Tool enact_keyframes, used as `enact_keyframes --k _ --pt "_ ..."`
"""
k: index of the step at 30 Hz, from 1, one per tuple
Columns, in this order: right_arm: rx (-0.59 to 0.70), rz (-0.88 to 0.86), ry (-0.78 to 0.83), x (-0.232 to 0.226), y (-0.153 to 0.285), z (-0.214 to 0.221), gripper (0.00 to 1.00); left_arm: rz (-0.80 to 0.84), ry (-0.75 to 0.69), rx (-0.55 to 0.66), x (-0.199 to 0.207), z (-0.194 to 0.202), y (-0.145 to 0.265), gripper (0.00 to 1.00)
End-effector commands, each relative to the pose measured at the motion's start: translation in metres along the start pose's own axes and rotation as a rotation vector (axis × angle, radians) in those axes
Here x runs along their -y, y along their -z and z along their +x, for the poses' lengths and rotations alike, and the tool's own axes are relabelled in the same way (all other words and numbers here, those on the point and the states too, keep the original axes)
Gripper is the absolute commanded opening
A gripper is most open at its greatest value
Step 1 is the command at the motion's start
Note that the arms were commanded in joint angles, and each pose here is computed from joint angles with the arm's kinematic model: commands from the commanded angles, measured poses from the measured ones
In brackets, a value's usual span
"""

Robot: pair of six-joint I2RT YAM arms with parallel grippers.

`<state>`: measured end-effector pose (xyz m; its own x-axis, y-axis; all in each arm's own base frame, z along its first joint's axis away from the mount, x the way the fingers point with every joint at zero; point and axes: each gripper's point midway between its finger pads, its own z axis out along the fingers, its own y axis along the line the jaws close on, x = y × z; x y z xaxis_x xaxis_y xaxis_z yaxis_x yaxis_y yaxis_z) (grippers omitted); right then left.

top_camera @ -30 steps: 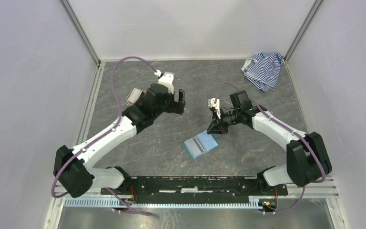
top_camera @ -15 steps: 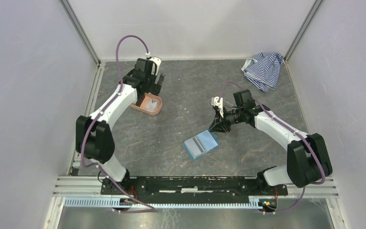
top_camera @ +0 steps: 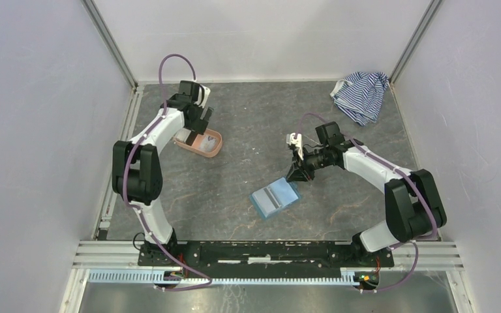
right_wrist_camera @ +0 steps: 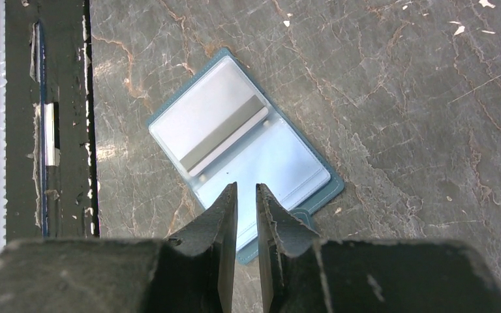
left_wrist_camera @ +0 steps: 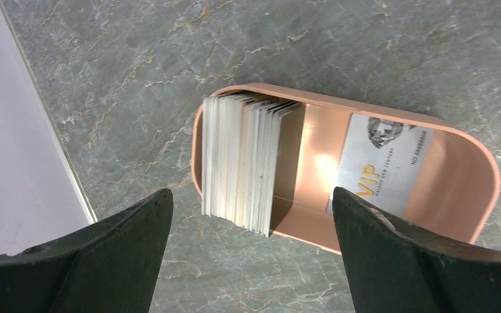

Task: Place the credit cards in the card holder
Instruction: Pick up the credit card from the storage box.

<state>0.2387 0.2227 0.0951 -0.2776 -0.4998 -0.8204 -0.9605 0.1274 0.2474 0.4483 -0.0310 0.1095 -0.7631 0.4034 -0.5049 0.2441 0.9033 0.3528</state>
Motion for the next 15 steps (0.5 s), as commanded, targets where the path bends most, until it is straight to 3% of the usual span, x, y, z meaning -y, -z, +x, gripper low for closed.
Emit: enact_keyframes --k 1,15 --pt "0.021 -0.018 0.031 0.004 0.001 -0.011 0.22 -0.024 -0.018 0.033 -0.020 -0.011 -0.006 0.97" --pt "0.007 -0.046 0.002 0.005 -0.004 -0.004 0.22 -0.032 -0.009 -0.017 -0.025 0.002 -0.032 0.95"
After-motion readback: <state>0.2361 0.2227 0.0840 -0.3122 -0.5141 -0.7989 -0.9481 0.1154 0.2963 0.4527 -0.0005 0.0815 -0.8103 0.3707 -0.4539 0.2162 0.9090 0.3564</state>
